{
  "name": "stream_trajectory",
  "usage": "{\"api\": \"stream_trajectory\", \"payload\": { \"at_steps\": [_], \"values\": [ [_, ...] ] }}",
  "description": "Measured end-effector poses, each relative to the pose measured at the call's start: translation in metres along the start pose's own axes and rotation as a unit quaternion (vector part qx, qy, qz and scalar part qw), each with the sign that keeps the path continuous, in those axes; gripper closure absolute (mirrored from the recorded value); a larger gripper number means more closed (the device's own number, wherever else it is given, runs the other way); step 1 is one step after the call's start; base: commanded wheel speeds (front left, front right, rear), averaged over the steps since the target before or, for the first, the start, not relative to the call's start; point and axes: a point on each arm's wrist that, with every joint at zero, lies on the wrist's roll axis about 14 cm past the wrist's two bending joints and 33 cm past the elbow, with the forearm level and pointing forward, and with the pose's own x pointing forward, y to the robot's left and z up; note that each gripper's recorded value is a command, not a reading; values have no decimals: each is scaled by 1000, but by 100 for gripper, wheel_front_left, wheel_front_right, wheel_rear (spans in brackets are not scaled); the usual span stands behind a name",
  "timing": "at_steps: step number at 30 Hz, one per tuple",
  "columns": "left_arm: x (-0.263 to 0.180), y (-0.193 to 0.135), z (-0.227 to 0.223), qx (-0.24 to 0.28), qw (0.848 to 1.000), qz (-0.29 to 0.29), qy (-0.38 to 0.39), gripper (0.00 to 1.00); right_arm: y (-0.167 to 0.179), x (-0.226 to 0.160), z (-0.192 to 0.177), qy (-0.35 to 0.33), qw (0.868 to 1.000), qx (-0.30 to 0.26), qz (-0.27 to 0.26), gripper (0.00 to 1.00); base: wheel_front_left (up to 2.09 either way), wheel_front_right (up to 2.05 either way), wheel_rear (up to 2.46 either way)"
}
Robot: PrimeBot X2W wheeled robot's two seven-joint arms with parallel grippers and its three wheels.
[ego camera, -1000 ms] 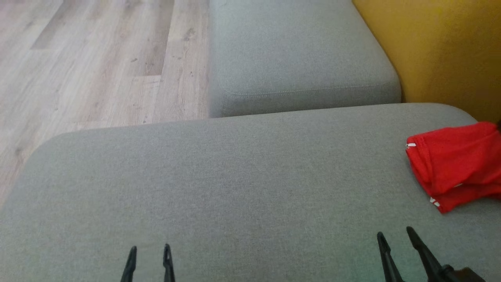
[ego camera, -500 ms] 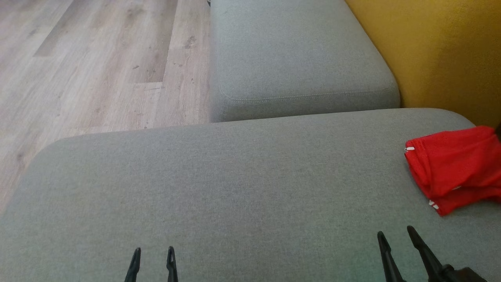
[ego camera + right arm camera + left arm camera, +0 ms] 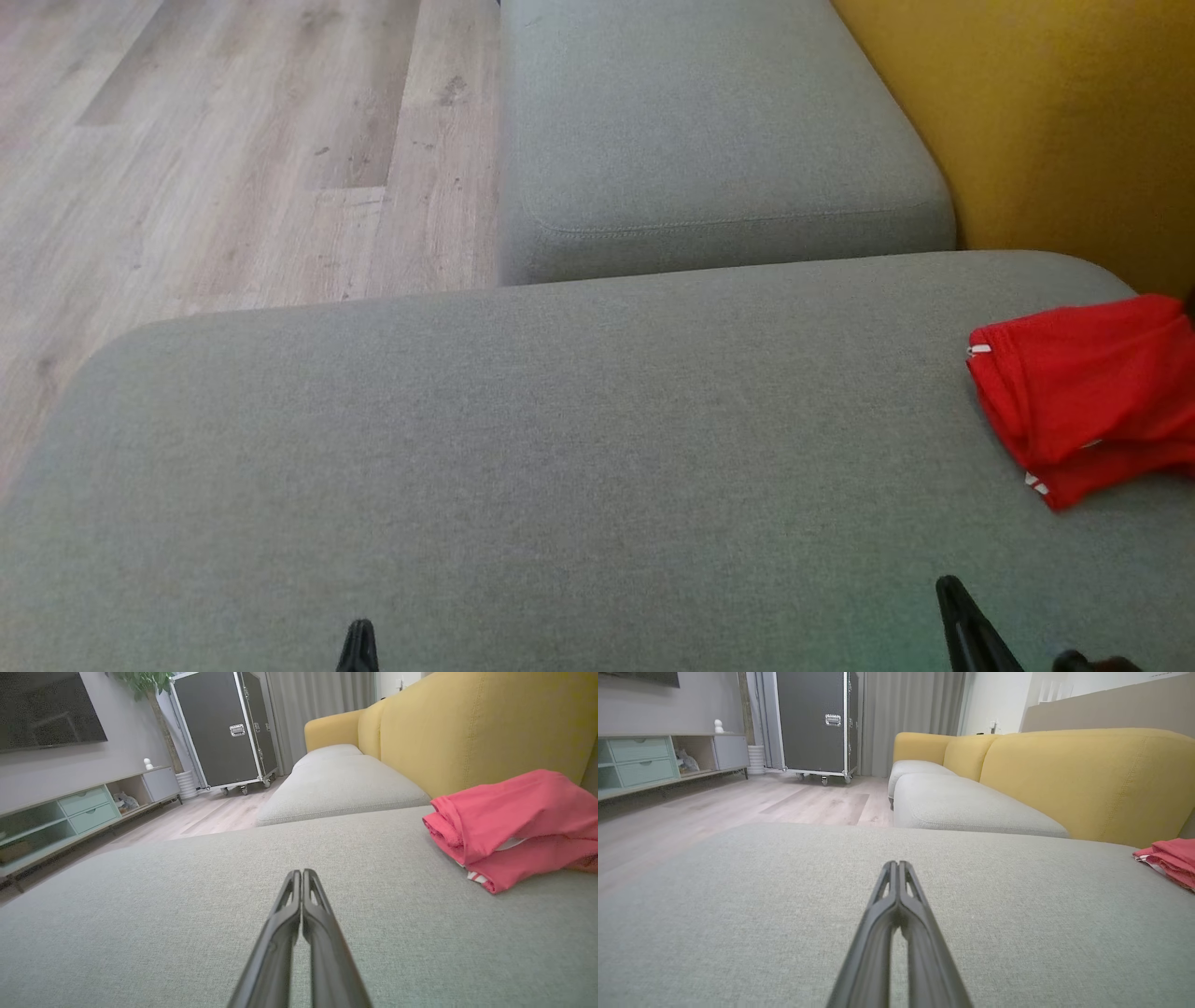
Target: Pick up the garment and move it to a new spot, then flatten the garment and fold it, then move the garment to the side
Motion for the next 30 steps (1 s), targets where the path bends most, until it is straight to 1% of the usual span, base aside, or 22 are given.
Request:
{"api": "stream_trajectory", "payload": {
  "at_steps": [8,9,15,17,30],
  "values": [
    [5,4,-8,-48,999,5,24,100,-6,4,-2,8,999,47,-16,100,0,0,0],
    [5,4,-8,-48,999,5,24,100,-6,4,-2,8,999,47,-16,100,0,0,0],
    [12,8,-9,-83,996,13,30,100,-11,12,3,2,996,81,-25,100,0,0,0],
    [14,10,-11,-102,994,15,38,100,-14,12,1,5,995,99,-32,100,0,0,0],
    [25,15,-16,-180,982,24,58,100,-23,23,4,3,983,173,-52,100,0,0,0]
  ]
}}
